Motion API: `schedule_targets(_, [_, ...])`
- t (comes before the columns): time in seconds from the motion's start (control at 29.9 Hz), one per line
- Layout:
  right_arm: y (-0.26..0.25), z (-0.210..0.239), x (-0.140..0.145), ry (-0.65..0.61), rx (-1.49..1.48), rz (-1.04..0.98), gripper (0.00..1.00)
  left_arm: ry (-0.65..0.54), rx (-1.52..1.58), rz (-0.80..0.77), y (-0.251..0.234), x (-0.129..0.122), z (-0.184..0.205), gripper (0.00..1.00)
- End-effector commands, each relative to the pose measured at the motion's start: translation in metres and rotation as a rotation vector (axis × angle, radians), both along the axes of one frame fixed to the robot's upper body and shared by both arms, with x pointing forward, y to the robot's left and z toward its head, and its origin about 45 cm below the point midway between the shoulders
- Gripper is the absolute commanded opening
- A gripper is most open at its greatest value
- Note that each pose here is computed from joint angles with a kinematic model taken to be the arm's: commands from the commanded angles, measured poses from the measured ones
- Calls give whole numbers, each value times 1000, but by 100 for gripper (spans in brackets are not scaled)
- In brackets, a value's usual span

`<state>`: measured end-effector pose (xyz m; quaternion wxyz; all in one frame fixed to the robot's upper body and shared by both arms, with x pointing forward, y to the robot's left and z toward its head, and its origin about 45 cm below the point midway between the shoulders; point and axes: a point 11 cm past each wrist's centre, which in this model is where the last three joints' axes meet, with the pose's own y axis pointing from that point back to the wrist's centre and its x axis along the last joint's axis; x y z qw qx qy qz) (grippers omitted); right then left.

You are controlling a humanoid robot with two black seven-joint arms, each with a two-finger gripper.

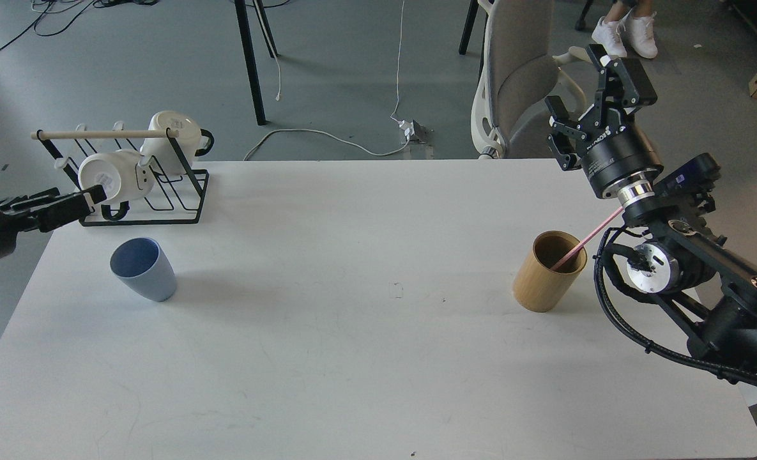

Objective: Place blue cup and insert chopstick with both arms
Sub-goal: 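Move the left gripper down toward the blue cup, then grasp the blue cup with the left gripper and lift it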

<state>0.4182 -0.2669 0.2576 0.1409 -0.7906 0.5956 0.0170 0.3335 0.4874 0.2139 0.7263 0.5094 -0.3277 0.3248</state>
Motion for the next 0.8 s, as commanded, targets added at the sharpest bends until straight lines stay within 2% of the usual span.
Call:
schedule_targets(0.0, [-2, -3, -1, 6, -2, -4, 95, 25, 51, 16, 6, 6, -23, 99])
schedule_targets(0.13, [-3, -3, -1, 7, -3, -7, 95, 70, 63, 9, 3, 1, -44, 99])
schedule_targets(0.57, [-4, -4, -1, 10, -5, -9, 95, 120, 91, 50, 11, -8, -73, 96])
schedule_targets(0.77, [-6, -10, -2, 22, -8, -17, 95, 117, 91, 57, 8, -5, -81, 80])
